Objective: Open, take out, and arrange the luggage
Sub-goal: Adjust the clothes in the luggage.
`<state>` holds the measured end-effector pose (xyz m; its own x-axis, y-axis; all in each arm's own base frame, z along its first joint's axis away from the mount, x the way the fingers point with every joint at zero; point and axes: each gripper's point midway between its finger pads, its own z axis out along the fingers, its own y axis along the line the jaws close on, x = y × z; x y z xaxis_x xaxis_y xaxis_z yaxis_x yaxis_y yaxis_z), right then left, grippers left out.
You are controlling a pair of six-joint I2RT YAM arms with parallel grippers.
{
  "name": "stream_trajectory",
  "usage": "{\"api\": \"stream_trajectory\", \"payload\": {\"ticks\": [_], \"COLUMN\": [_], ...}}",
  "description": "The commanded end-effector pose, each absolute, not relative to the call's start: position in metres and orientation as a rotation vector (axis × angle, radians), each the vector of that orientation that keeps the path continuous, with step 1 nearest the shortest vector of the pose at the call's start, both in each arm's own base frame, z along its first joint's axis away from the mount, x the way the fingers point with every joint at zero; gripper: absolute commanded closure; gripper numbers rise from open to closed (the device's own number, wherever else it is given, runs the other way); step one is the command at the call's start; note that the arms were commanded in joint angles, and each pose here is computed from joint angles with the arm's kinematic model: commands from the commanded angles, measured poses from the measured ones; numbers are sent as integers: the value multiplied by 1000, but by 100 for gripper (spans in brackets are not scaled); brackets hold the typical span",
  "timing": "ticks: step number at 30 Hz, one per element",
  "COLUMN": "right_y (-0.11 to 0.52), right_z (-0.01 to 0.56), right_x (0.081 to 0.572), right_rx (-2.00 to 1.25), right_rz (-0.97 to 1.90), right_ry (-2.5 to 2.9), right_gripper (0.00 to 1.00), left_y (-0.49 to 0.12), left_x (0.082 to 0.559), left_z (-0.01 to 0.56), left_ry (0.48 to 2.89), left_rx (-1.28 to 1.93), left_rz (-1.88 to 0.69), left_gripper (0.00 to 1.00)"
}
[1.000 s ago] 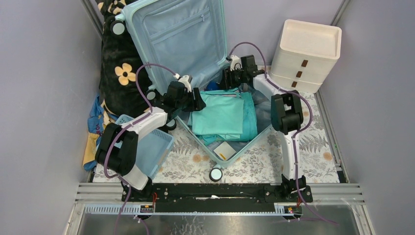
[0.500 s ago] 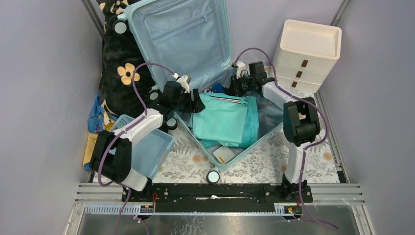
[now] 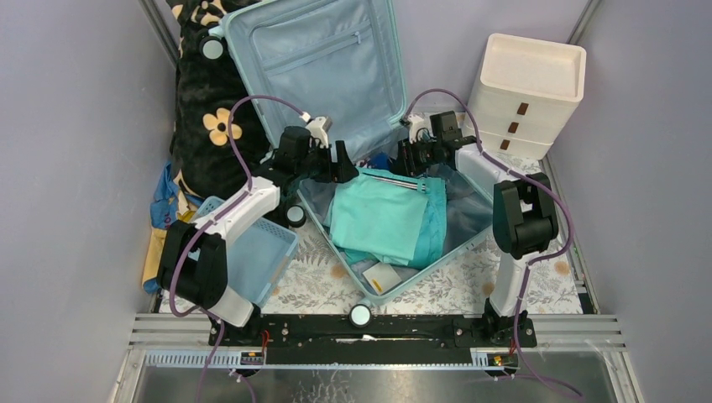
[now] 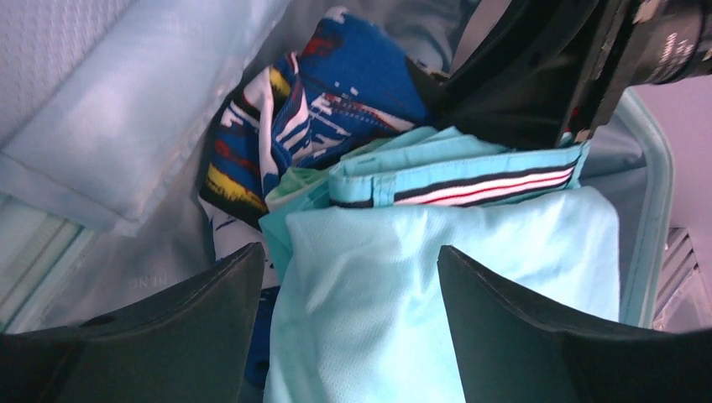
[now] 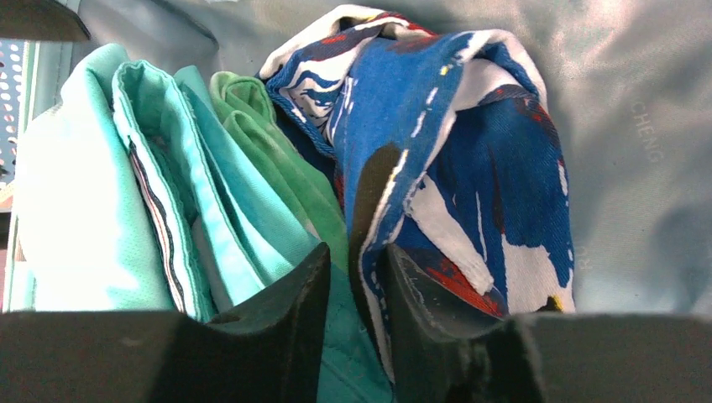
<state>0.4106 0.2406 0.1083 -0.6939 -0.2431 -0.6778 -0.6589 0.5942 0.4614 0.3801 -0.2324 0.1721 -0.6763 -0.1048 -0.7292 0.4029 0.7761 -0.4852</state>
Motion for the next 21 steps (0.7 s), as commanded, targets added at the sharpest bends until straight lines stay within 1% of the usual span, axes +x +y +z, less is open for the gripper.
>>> {"api": "stream_trajectory", "payload": {"ticks": [1, 3, 4, 7, 10, 13, 15, 17, 21], "right_y": [248, 243, 240, 230, 226, 217, 206, 193, 174], "right_z": [113, 125, 134, 156, 161, 168, 178, 184, 161], "right_x": [366, 379, 388, 405, 404, 403, 405, 402, 376], "right_rx": [-759, -776, -780, -824, -885, -916, -904, -902, -979], "right_rz": [1134, 1080, 1067, 1067, 1071, 1017, 985, 953, 856], "right_ry": [2377, 2327, 2293, 2221, 2205, 2188, 2158, 2143, 2194], "right_gripper": [55, 45, 41, 37, 32, 25, 22, 22, 21], "left_y": [-236, -238, -240, -244, -250, -254, -255, -256, -257], "left_x": [393, 393, 393, 396, 400, 402, 400, 394, 381], "left_z": [207, 216, 220, 231, 241, 251, 254, 252, 220], "left_ry": [2086, 2073, 2065, 2042, 2023, 2000, 1994, 1991, 2074], "left_rx": [264, 269, 273, 275, 266, 242, 237, 259, 282], "left_rz": [-855, -875, -885, -915, -952, -994, -1007, -1022, -1009], "left_gripper": [17, 16, 16, 15, 15, 15, 15, 15, 18]}}
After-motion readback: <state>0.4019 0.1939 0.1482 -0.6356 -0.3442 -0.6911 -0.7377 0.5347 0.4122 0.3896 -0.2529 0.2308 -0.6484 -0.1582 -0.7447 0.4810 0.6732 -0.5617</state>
